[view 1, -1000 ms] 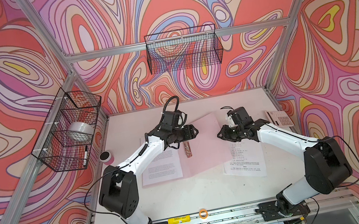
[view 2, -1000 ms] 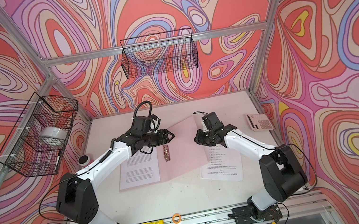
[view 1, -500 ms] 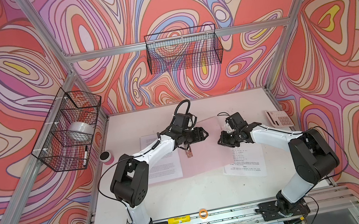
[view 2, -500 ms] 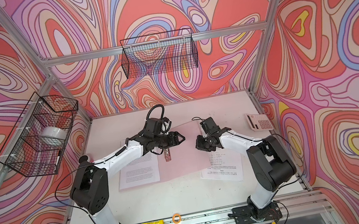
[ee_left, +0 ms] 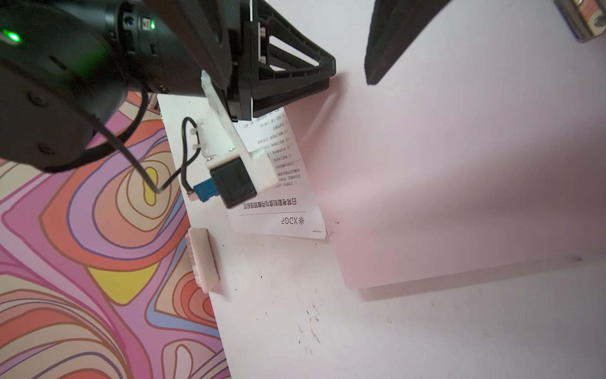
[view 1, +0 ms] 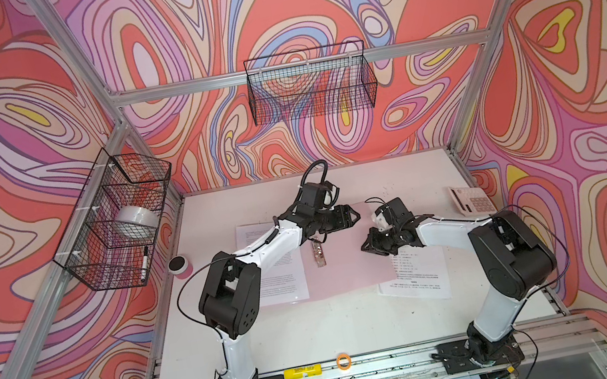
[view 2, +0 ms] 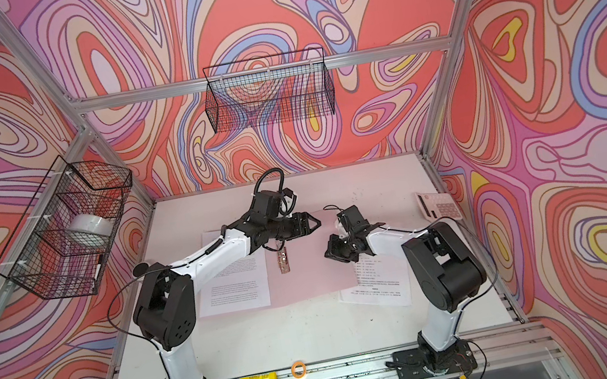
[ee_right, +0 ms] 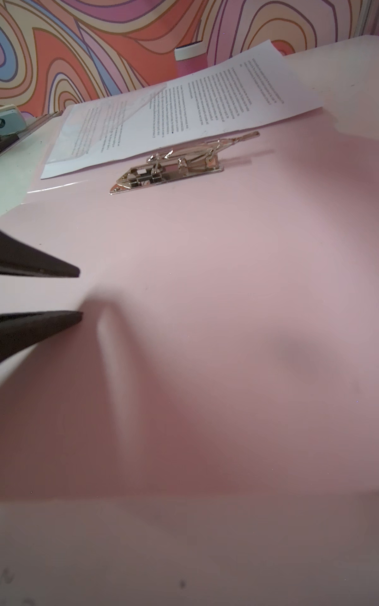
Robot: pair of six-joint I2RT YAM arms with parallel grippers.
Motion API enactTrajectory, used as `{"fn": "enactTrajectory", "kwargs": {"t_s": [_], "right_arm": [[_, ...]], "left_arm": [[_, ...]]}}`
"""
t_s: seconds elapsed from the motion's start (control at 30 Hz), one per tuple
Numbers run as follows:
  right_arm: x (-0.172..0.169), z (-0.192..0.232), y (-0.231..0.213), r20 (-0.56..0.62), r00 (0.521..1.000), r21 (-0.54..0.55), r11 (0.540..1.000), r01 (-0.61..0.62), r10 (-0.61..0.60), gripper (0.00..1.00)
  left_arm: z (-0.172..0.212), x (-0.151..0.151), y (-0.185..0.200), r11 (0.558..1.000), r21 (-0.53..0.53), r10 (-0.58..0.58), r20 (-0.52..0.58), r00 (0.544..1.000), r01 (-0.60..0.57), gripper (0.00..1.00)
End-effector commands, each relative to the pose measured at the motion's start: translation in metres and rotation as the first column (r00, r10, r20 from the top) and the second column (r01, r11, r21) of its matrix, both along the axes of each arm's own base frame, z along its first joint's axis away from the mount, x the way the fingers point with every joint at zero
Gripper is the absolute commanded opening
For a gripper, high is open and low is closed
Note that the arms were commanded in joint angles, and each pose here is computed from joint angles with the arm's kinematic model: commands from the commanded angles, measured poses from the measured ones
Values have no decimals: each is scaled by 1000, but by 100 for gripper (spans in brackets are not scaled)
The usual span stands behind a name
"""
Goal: Put the files into the folder
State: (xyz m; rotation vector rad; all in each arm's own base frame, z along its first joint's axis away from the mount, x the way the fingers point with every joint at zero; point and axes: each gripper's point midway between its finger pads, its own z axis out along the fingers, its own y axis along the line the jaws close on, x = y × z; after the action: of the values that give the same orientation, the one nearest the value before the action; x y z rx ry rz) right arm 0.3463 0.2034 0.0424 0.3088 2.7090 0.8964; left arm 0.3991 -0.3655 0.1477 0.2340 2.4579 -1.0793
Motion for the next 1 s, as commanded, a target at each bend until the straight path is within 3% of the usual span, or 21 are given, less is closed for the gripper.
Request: {"fn": "enactTrajectory", "kwargs": {"t_s": [0.0, 0.17, 0.4, 0.63, 0.83, 0.97], "right_arm": [[1, 25, -17, 77, 995, -64, 996, 61, -56, 22], [-12, 49, -46, 128, 987, -152, 981, 120, -101, 31], [-30, 78, -75, 201, 954, -82, 967, 242, -222, 32], [-39, 92, -99, 218, 931, -51, 950, 309, -291, 31], [-40, 92, -110, 211, 926, -45, 944, 328, -312, 31], [-38, 92, -110, 209, 928, -33, 946, 323, -310, 31]], "left_arm": [[-1, 7, -22, 999, -29, -38, 0, 999, 38, 65], [-13, 12, -62, 992, -20, -123, -6, 992, 123, 66], [-48, 29, -94, 987, 32, -155, -26, 988, 155, 65], [-67, 43, -106, 986, 39, -159, -43, 986, 161, 65], [-85, 58, -95, 983, 148, -110, -29, 994, 113, 65], [-99, 64, -92, 983, 137, -115, -39, 993, 119, 66]]}}
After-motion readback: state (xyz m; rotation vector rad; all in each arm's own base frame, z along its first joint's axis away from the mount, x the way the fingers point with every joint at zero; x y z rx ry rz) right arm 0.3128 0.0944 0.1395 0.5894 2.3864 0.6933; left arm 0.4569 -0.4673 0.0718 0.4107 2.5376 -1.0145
